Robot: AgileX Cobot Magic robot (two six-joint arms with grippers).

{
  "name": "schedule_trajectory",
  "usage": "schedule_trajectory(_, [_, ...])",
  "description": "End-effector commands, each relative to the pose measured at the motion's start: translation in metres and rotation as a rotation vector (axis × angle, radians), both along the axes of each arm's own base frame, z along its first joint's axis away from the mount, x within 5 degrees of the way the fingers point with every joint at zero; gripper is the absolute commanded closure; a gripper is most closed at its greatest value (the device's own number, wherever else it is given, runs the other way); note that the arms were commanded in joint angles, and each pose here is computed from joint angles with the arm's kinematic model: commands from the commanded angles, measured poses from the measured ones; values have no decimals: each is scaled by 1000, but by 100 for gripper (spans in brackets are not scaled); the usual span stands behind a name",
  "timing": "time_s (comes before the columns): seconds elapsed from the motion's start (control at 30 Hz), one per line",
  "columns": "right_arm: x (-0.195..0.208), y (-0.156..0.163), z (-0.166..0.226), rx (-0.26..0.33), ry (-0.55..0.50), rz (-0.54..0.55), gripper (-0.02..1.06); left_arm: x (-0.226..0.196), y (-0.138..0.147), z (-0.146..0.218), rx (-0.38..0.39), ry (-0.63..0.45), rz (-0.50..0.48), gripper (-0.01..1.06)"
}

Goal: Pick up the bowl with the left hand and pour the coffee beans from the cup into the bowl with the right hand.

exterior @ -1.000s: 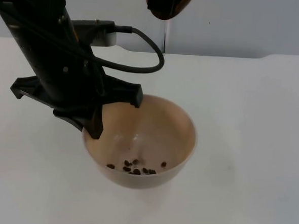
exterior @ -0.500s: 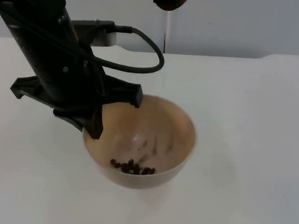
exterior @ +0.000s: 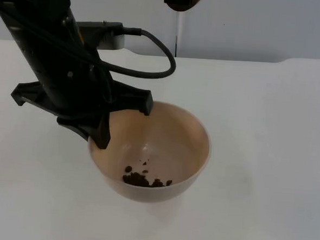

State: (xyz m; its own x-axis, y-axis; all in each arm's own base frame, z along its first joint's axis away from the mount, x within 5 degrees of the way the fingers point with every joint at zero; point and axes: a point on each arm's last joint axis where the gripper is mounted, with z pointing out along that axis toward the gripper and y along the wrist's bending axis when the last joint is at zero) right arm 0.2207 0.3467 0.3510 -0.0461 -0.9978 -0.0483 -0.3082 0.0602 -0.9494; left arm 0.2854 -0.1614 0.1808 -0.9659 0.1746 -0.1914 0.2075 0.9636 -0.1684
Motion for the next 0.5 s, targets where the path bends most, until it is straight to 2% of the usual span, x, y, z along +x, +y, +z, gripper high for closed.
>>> schedule_trajectory(0.0, [0, 0, 1, -12, -18, 5, 105, 0, -1, 1, -15, -3, 15, 105])
schedule_trajectory(0.3, [7, -9, -2, 43, 66, -37, 105, 0, -1, 1, -15, -3, 15, 105])
schedule_trajectory(0.47, [10, -12, -5, 111, 127, -72, 105, 0, -1, 1, -15, -3, 15, 105])
